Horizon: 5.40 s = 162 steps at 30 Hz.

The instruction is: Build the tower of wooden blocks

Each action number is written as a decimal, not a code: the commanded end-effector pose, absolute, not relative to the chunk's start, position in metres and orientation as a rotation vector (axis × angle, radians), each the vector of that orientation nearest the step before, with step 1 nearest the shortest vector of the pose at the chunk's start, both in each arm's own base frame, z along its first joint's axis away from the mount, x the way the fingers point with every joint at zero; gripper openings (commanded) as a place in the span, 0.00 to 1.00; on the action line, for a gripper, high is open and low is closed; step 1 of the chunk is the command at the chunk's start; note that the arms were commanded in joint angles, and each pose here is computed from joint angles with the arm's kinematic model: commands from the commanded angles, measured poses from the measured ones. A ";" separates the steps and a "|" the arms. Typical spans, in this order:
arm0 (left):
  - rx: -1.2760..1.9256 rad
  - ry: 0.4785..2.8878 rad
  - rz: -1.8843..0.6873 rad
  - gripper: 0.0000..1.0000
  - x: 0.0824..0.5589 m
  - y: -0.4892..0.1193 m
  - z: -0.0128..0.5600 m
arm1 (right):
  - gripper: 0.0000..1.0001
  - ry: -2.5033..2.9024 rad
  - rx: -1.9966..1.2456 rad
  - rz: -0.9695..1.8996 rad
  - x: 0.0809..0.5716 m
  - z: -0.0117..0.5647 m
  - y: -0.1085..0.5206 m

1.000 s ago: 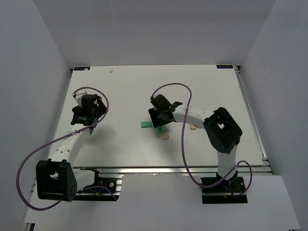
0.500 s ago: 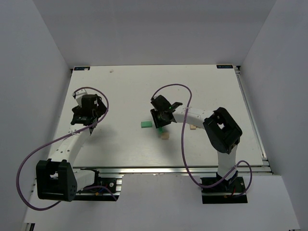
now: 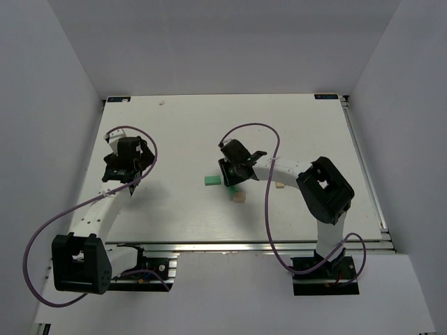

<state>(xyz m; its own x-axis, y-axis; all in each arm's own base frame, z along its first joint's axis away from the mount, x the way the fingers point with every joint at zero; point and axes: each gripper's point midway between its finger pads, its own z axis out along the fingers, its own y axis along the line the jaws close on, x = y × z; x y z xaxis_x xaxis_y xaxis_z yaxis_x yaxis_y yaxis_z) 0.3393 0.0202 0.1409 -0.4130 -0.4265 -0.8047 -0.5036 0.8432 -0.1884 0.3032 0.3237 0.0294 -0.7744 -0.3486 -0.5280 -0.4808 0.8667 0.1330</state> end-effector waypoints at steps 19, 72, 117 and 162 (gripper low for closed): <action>-0.222 2.013 -0.712 0.98 0.335 -0.106 0.190 | 0.07 1.751 -0.937 0.812 0.260 0.125 0.345; -0.298 2.115 -0.563 0.98 0.341 -0.086 0.154 | 0.27 2.019 -1.047 0.629 0.273 0.052 0.335; 0.344 2.210 -1.074 0.70 0.242 -0.295 0.162 | 0.32 1.270 -0.980 0.793 0.230 0.191 0.323; 0.242 2.292 -0.579 0.00 0.313 -0.287 0.169 | 0.89 1.589 -0.391 0.480 0.250 0.184 0.203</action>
<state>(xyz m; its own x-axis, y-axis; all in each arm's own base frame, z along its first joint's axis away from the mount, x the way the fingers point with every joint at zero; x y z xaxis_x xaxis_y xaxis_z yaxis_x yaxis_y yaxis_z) 0.3046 -0.2875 0.1591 -0.7254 -0.0234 -0.6879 0.3335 0.8623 -0.3810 0.2352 0.2451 0.1784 -0.0060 -0.0410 -0.9991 -0.7220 0.6915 -0.0240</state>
